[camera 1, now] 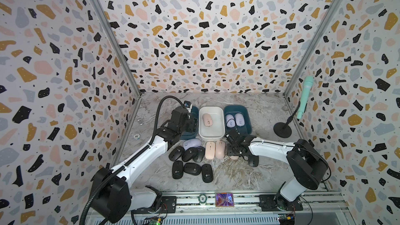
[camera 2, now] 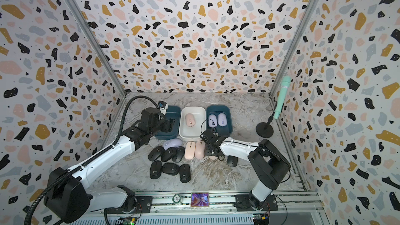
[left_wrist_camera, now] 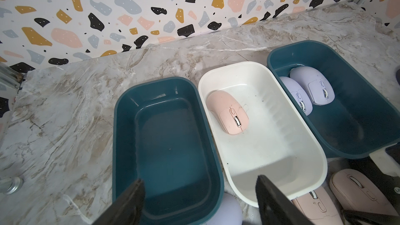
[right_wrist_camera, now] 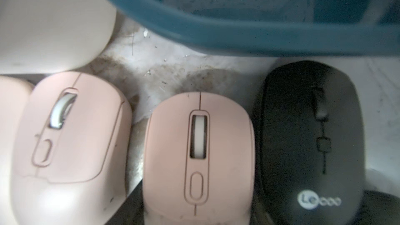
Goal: Place the mice by color into the storage box
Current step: Pick up the mouse from the center of the board, then place the mouse in the storage box.
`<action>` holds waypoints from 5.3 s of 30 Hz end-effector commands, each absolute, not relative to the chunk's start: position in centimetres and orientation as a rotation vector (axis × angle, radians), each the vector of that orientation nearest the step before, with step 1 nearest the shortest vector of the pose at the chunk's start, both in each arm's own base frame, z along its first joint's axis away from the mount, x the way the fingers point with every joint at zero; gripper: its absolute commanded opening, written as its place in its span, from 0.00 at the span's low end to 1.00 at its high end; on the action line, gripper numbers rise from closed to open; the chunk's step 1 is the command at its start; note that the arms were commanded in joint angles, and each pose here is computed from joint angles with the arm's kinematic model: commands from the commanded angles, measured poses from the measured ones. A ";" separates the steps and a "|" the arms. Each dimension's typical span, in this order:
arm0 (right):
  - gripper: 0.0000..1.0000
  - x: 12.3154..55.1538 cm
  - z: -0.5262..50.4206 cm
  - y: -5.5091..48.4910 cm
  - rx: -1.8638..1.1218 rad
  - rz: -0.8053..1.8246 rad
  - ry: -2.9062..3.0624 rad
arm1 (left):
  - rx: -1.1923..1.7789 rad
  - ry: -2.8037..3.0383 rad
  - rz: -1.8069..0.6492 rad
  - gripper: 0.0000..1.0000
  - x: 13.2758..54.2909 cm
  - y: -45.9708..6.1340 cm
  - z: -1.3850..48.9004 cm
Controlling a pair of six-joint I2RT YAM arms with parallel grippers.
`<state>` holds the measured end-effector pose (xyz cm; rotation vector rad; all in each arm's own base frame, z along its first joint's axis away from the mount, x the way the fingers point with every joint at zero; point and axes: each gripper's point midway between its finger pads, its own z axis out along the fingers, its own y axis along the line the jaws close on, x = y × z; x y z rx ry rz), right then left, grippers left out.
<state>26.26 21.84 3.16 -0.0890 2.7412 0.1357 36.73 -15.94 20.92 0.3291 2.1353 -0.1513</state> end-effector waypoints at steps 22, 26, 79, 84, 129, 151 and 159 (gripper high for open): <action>0.59 23.8 10.1 24.3 -0.154 0.266 2.600 | 0.331 2.108 -0.166 0.80 37.1 -16.1 21.8; 0.59 24.7 11.9 24.8 -0.173 0.284 2.536 | 0.332 2.108 -0.167 0.80 37.1 -16.2 21.8; 0.58 47.5 11.4 32.3 -0.408 0.295 2.368 | 0.304 2.114 -0.096 0.80 37.8 -14.9 21.5; 0.58 48.3 10.3 32.2 -0.404 0.271 2.388 | 0.301 2.116 -0.093 0.80 37.8 -14.8 21.4; 0.68 47.3 18.6 33.4 -0.375 0.382 2.258 | 0.309 2.129 -0.107 0.80 37.7 -14.8 21.2; 0.67 27.7 16.5 17.9 -0.152 0.205 2.454 | 0.211 2.290 -0.209 0.76 32.5 -17.2 19.2; 0.67 25.0 11.8 12.1 0.014 0.118 2.596 | 0.219 2.312 -0.293 0.75 30.5 -19.4 17.6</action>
